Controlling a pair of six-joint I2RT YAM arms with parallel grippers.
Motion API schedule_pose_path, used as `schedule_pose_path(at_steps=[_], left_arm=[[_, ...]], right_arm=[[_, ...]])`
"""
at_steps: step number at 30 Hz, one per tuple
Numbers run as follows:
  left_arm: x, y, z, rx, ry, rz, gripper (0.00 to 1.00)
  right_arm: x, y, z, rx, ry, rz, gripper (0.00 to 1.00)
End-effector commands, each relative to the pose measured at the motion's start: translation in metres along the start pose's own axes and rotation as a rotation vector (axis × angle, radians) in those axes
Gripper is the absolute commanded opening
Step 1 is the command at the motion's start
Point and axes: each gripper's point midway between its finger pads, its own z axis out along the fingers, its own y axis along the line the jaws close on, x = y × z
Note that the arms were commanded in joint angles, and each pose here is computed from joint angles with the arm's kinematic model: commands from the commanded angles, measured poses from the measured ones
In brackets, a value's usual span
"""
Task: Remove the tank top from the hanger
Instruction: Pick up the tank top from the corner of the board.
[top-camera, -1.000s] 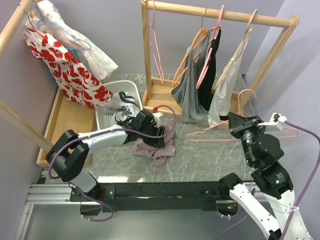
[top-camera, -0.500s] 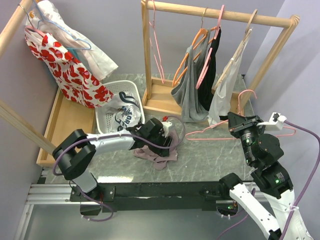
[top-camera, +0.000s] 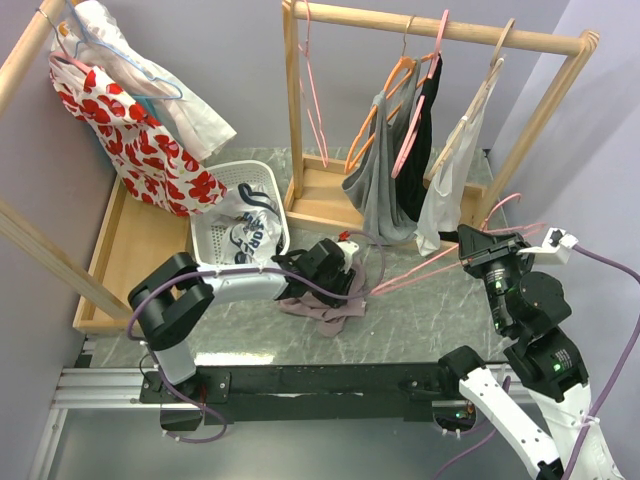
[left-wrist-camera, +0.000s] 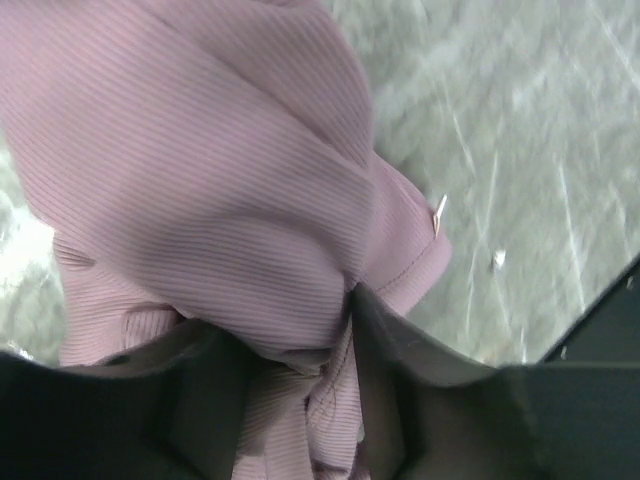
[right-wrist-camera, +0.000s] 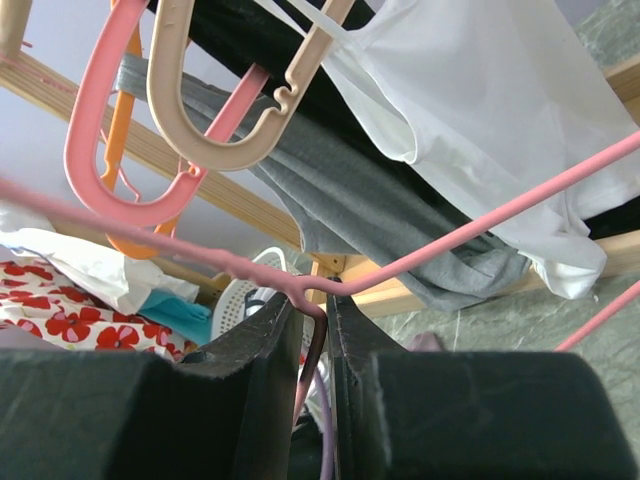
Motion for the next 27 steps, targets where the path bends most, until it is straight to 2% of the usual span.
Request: schedule_pose_path(at_steps=[1, 2, 4, 5, 7, 12, 15, 19, 21, 27], left_arm=[[0.067, 0.029, 0.025, -0.138, 0.183, -0.011, 0.35], [0.067, 0.028, 0.026, -0.138, 0.184, -0.015, 0.23], [0.069, 0.028, 0.028, -0.142, 0.188, -0.03, 0.15], [0.069, 0.028, 0.029, -0.142, 0.188, -0.032, 0.07], [0.069, 0.028, 0.029, -0.141, 0.185, -0.035, 0.01], [0.048, 0.033, 0.015, -0.195, 0.118, -0.031, 0.01], [0.017, 0.032, -0.009, -0.237, 0.041, -0.018, 0.01], [-0.054, 0.027, -0.072, -0.302, -0.168, -0.033, 0.01], [-0.073, 0.036, -0.1, -0.362, -0.226, -0.041, 0.01], [-0.134, 0.037, -0.179, -0.404, -0.425, -0.058, 0.01]], right_arm=[[-0.015, 0.005, -0.004, -0.015, -0.055, 0.015, 0.22], [-0.015, 0.004, -0.004, -0.012, -0.054, 0.013, 0.21], [-0.016, 0.004, -0.004, -0.007, -0.052, 0.007, 0.19], [-0.015, 0.004, -0.004, -0.008, -0.05, 0.006, 0.19], [-0.015, 0.005, -0.003, -0.009, -0.049, 0.006, 0.19], [-0.016, 0.005, -0.003, -0.012, -0.052, 0.006, 0.18], [-0.017, 0.005, -0.004, -0.014, -0.057, 0.005, 0.18], [-0.016, 0.004, -0.004, -0.011, -0.054, 0.007, 0.18], [-0.016, 0.005, -0.004, -0.016, -0.057, 0.011, 0.18], [-0.013, 0.008, -0.001, -0.022, -0.045, 0.004, 0.18]])
